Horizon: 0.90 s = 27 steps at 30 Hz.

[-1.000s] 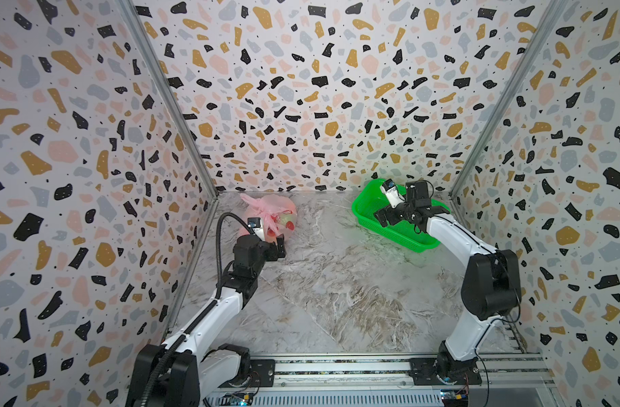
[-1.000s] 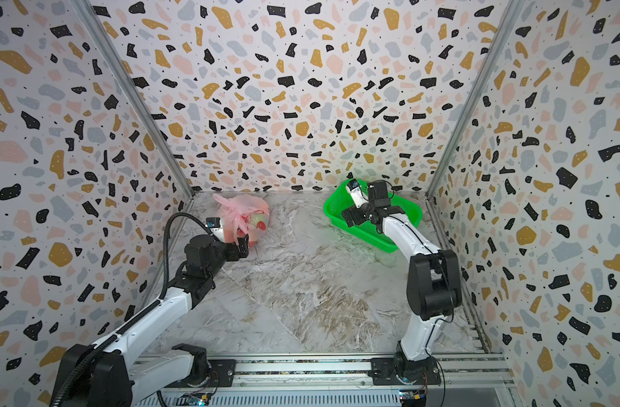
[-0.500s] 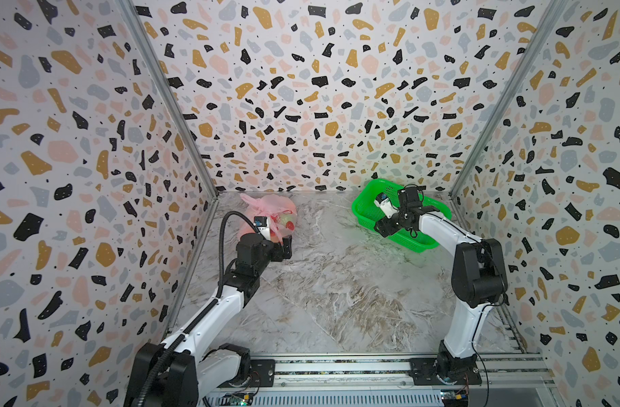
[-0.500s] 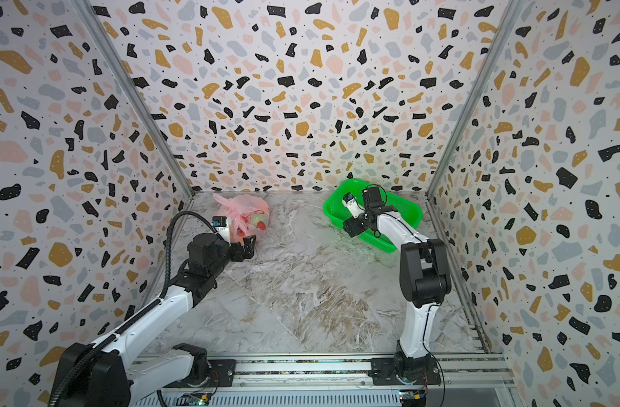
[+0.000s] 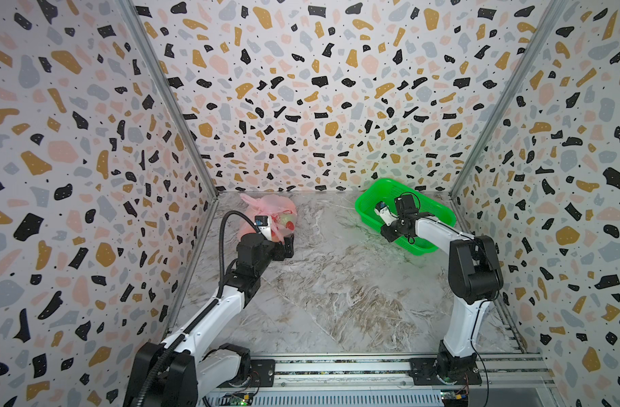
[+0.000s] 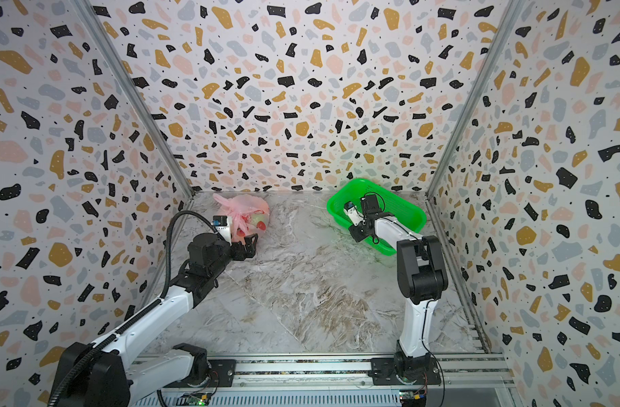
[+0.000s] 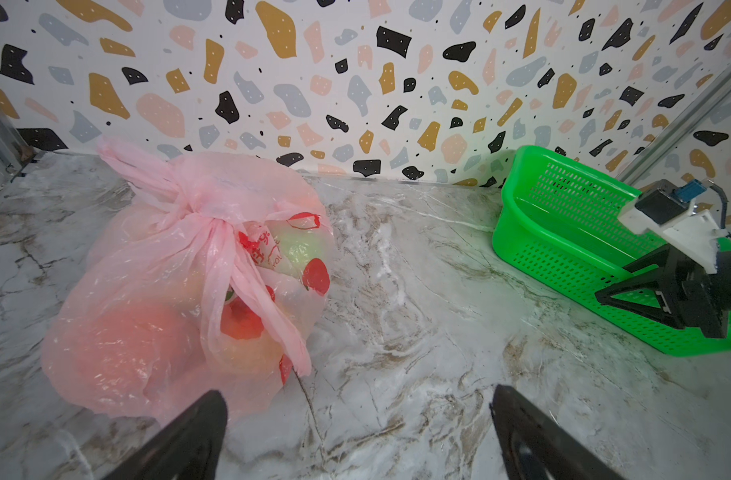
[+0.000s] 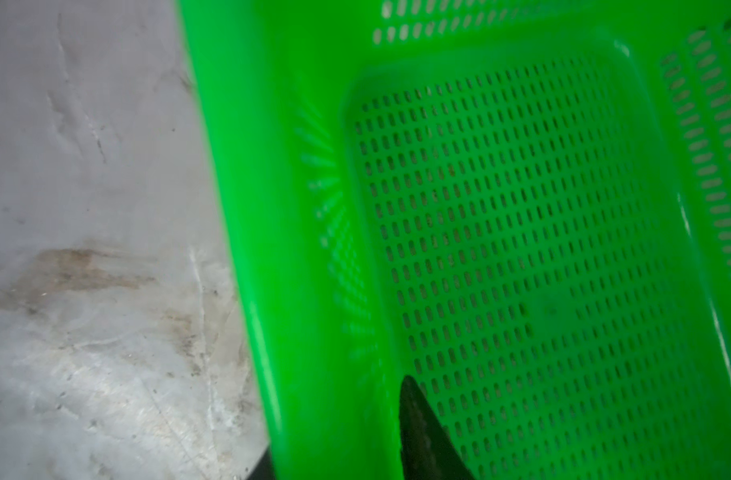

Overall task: Untie the knot of the plastic bag and take out the fruit
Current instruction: Rotate the basket at the top-right of the table.

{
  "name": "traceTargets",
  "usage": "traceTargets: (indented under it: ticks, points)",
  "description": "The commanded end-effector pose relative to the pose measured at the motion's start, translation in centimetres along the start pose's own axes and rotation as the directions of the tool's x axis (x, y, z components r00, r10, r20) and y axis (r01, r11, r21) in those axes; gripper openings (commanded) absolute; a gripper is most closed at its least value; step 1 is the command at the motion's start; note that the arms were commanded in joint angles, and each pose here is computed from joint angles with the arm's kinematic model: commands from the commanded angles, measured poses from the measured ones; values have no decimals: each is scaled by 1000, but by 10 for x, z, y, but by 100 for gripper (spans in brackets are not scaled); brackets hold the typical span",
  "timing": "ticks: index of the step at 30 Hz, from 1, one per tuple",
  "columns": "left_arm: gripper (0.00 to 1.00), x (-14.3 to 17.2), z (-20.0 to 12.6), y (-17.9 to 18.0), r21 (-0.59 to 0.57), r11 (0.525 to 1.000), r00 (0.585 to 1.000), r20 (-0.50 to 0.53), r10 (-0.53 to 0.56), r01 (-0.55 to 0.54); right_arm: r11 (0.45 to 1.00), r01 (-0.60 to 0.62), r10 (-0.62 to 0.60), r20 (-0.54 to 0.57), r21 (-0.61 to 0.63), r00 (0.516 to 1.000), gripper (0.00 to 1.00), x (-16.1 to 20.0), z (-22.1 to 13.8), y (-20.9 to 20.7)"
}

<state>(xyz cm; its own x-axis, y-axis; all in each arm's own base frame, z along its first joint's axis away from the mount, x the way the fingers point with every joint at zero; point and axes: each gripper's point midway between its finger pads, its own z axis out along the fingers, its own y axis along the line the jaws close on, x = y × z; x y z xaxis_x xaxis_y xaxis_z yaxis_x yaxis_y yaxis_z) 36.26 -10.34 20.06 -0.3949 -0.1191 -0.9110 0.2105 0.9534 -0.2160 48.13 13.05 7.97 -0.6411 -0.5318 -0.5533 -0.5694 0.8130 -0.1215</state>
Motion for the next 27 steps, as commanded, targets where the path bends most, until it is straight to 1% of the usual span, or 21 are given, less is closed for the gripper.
traceTargets:
  ticks: [1, 5, 7, 11, 19, 27]
  points:
    - [100, -8, -2, -5, 18, 1000, 999, 41, -1, 0, 997, -57, 57, 2, 42, 998, 25, 1, -11, -10]
    - [100, -7, 0, -4, 13, 1000, 999, 33, 2, -2, 994, -88, 89, -3, 56, 996, 18, 0, -11, -14]
    - [100, -6, 0, -5, 13, 1000, 1000, 30, 3, -4, 993, -99, 100, -4, 69, 995, 18, 1, -10, -18]
    - [100, -6, 1, -5, 10, 1000, 1000, 28, 7, -7, 978, -185, 187, -10, 95, 982, 12, 7, -5, -37]
    - [100, -6, 3, -5, 7, 1000, 1000, 24, 10, -11, 944, -294, 300, -20, 152, 954, 12, 0, 6, -68]
    - [100, -2, 3, -3, -9, 1000, 1000, -4, 16, -16, 930, -338, 345, -25, 141, 938, 12, -4, 14, -69]
